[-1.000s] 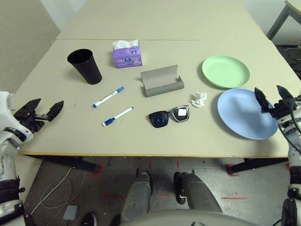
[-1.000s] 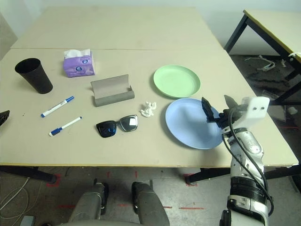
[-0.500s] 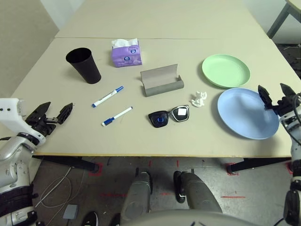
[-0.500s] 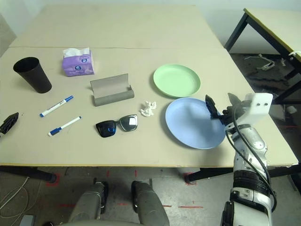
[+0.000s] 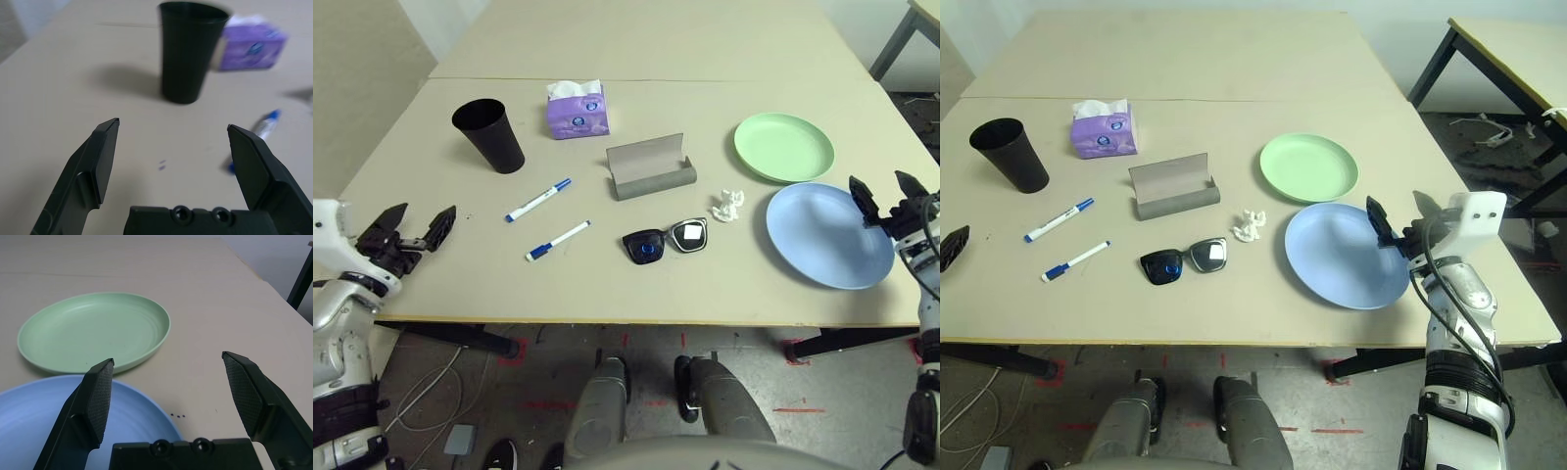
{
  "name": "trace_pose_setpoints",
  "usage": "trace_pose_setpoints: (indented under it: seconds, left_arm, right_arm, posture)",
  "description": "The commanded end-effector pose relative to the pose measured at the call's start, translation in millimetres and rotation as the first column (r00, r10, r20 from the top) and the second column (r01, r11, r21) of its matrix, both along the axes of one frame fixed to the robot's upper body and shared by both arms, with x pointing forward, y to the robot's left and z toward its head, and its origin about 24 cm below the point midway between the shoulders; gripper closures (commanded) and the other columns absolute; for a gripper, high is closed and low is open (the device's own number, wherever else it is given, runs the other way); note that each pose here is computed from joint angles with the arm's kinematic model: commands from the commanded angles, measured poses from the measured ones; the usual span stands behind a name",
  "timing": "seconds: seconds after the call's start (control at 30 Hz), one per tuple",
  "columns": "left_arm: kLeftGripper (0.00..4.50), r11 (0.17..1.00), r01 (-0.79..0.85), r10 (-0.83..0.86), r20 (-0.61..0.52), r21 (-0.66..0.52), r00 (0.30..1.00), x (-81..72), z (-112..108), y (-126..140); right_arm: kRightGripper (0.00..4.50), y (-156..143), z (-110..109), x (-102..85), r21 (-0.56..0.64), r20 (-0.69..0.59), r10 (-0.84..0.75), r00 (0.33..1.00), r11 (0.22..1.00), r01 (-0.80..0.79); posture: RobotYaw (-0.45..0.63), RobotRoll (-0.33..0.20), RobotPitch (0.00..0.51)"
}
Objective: Organize and tidy the items on the table.
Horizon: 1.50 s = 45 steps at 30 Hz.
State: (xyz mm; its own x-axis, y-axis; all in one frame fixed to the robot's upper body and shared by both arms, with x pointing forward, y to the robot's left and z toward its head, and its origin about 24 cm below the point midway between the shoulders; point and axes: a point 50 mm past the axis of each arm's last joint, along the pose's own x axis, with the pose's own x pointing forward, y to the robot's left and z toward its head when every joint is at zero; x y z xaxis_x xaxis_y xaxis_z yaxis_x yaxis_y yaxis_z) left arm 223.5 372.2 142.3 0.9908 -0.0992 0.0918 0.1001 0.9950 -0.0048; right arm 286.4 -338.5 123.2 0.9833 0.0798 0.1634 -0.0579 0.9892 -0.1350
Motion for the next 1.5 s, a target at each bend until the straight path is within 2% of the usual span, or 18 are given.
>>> trace_pose_setpoints:
  seconds: [0.03, 0.2, 0.43, 0.57, 0.73, 0.87, 1.07, 1.2, 1.3, 1.5]
  left_arm:
    - [0.02, 0.982, 0.159, -0.154, 0.061, -0.098, 0.986, -0.5, 12.3, -11.4]
    - [0.02, 0.899, 0.433, -0.435, -0.015, -0.072, 0.9, 3.7, 21.5, -38.0]
    - [0.02, 0.678, 0.732, -0.725, -0.101, 0.074, 0.682, 21.8, 43.2, -89.2]
    - [0.02, 0.535, 0.835, -0.803, -0.229, 0.128, 0.55, 26.7, 36.1, -101.8]
    - [0.02, 0.421, 0.893, -0.825, -0.342, 0.16, 0.451, 30.0, 22.5, -103.3]
    - [0.02, 0.381, 0.903, -0.829, -0.36, 0.196, 0.428, 33.1, 14.1, -104.0]
    - [0.02, 0.356, 0.892, -0.846, -0.31, 0.279, 0.434, 41.0, 13.9, -111.3]
    - [0.02, 0.344, 0.89, -0.862, -0.274, 0.299, 0.426, 44.8, 15.1, -117.1]
    - [0.02, 0.343, 0.889, -0.867, -0.261, 0.303, 0.424, 45.9, 14.3, -120.4]
    - [0.02, 0.349, 0.885, -0.868, -0.249, 0.308, 0.429, 45.1, 13.7, -123.1]
  right_arm:
    - [0.0, 0.9, -1.4, -3.8, -0.014, 0.006, 0.005, 1.0, 1.0, -0.005]
    - [0.0, 1.7, -1.8, -4.9, -0.008, 0.001, 0.019, 1.0, 1.0, -0.019]
    - [0.0, -3.7, 5.1, -4.3, -0.01, -0.02, 0.027, 0.999, 1.0, -0.027]
    - [0.0, -10.4, 11.8, -8.2, -0.025, -0.04, 0.016, 0.999, 1.0, -0.017]
    - [0.0, -22.0, 20.1, -22.0, -0.054, -0.066, -0.004, 0.998, 0.999, 0.001]
    - [0.0, -29.8, 22.7, -33.2, -0.059, -0.085, -0.018, 0.996, 0.998, 0.013]
    - [0.0, -30.6, 23.4, -41.2, -0.029, -0.184, 0.056, 0.981, 0.998, -0.062]
    - [0.0, -19.7, 12.6, -45.7, -0.017, -0.302, 0.16, 0.94, 0.985, -0.174]
    - [0.0, -13.1, 5.2, -47.3, -0.011, -0.345, 0.196, 0.918, 0.977, -0.213]
    - [0.0, -14.1, -9.8, -47.6, -0.063, -0.452, 0.156, 0.879, 0.977, -0.206]
  posture:
    - [-0.06, 0.0, 0.18]
    - [-0.06, 0.0, 0.179]
    - [-0.08, 0.0, 0.182]
    - [-0.12, 0.0, 0.186]
    - [-0.16, 0.0, 0.186]
    - [-0.18, 0.0, 0.187]
    - [-0.19, 0.0, 0.19]
    - [-0.2, 0.0, 0.191]
    - [-0.2, 0.0, 0.19]
    - [-0.19, 0.0, 0.188]
